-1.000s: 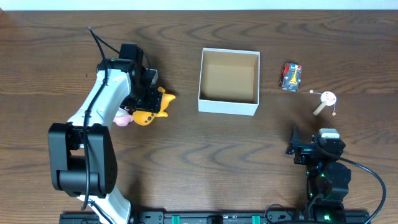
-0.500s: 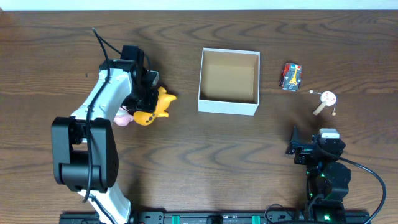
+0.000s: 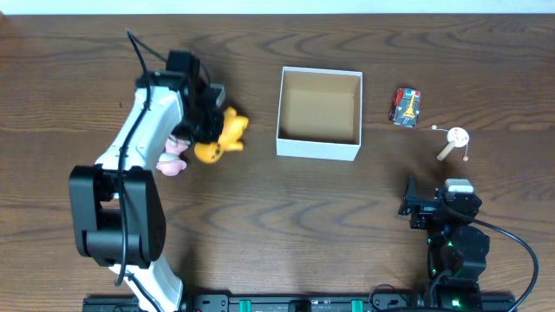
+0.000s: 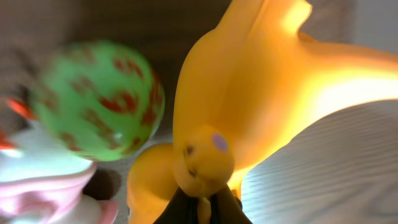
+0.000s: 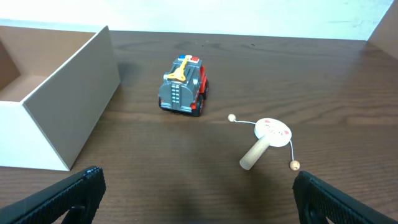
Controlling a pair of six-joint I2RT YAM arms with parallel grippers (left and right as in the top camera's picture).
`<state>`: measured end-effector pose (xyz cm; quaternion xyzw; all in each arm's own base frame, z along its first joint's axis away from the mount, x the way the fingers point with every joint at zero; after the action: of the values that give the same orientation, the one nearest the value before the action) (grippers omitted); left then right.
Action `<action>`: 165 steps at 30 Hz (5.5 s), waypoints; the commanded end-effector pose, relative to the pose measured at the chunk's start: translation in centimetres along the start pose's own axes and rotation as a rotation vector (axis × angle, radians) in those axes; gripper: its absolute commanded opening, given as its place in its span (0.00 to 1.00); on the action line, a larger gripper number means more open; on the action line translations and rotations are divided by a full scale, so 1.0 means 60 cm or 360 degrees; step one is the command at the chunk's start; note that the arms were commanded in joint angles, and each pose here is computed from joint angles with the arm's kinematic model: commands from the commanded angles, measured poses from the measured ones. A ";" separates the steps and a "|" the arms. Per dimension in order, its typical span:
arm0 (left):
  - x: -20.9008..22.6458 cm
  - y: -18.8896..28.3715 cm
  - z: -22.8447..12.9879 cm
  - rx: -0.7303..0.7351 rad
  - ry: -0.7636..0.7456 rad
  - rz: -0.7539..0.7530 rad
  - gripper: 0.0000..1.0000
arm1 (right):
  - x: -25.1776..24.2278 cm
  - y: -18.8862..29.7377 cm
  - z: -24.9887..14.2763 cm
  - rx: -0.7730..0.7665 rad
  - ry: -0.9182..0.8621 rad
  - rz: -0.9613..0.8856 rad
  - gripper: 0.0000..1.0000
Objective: Pack container
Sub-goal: 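Lift the yellow dog and lower it into the white box, then move left gripper back and grasp the green numbered ball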
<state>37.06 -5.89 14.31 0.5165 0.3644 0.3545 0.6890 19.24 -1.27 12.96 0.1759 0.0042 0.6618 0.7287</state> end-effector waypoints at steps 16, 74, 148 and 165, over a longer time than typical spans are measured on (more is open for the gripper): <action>-0.147 0.221 0.189 -0.0870 0.0128 0.0026 0.06 | 0.005 0.000 -0.004 0.0012 0.0004 0.0020 0.99; -0.233 -0.048 0.171 -0.0257 0.0447 0.0525 0.06 | 0.005 0.000 -0.004 0.0012 0.0004 0.0020 0.99; 0.091 -0.073 0.027 -0.0022 0.0577 0.0690 0.49 | 0.005 0.000 -0.004 0.0012 0.0004 0.0020 0.99; 0.067 -0.087 0.013 0.0045 0.0578 0.0503 0.69 | 0.005 0.000 -0.004 0.0012 0.0004 0.0020 0.99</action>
<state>40.90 -3.97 9.65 0.4932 0.3907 0.5543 0.5448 19.24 -1.26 12.96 0.1759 0.0042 0.6620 0.7286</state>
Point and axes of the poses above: each gripper's point midway between its finger pads, its own y axis back along the fingers, its own x axis along the line the jaws close on, z = x × y, the point moved 6 cm from there along y, back along the fingers, and after that the axes turned 14 degrees about -y, right-handed, at the moved point
